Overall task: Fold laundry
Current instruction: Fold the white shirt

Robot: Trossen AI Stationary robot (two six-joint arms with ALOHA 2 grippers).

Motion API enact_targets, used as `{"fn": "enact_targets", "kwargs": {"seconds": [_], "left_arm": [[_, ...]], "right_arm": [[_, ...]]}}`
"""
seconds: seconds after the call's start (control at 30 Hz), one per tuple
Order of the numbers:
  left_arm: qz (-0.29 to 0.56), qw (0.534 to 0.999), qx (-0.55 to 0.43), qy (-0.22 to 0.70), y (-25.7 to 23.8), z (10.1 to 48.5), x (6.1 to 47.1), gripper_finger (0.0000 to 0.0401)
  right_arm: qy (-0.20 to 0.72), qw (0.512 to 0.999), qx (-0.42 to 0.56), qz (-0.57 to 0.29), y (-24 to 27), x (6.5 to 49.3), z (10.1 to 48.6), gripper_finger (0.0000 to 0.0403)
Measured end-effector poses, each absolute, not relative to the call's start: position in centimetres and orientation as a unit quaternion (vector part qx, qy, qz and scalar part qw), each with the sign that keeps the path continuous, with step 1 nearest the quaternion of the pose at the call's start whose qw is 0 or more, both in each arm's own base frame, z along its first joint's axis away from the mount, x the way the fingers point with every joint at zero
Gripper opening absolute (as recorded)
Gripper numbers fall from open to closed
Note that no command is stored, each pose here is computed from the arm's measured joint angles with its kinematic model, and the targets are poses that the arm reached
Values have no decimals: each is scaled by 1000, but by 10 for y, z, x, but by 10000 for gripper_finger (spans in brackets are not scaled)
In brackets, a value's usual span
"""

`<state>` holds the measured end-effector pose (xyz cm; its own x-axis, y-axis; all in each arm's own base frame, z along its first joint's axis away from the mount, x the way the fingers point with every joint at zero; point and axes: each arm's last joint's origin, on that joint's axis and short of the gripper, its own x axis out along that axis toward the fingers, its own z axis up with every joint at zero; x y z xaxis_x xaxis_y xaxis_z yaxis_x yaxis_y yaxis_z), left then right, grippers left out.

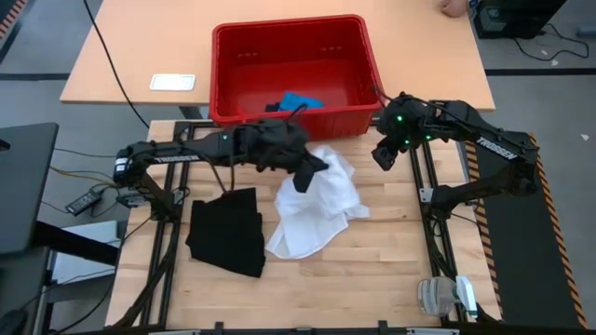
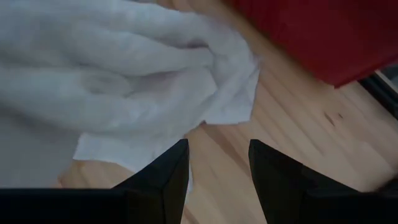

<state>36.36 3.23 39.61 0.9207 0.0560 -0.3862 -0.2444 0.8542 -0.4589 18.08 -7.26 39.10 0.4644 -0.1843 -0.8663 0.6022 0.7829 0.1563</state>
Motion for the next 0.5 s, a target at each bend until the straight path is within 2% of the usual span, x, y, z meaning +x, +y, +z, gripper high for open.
{"fn": "enact_targets", "kwargs": {"seconds": [0.13,0.3,0.5], "left_arm": [[151,918,-261,257,35,380,355,95],[193,901,-263,285,39,374,349,154],[245,868,-251,352,70,350,348,177]], "right_arm": [[476,818,217,-240,-64,181,389,174],[477,821,206,-238,-54,184,389,174],[470,822,207,-246,-45,191,381,174]]}}
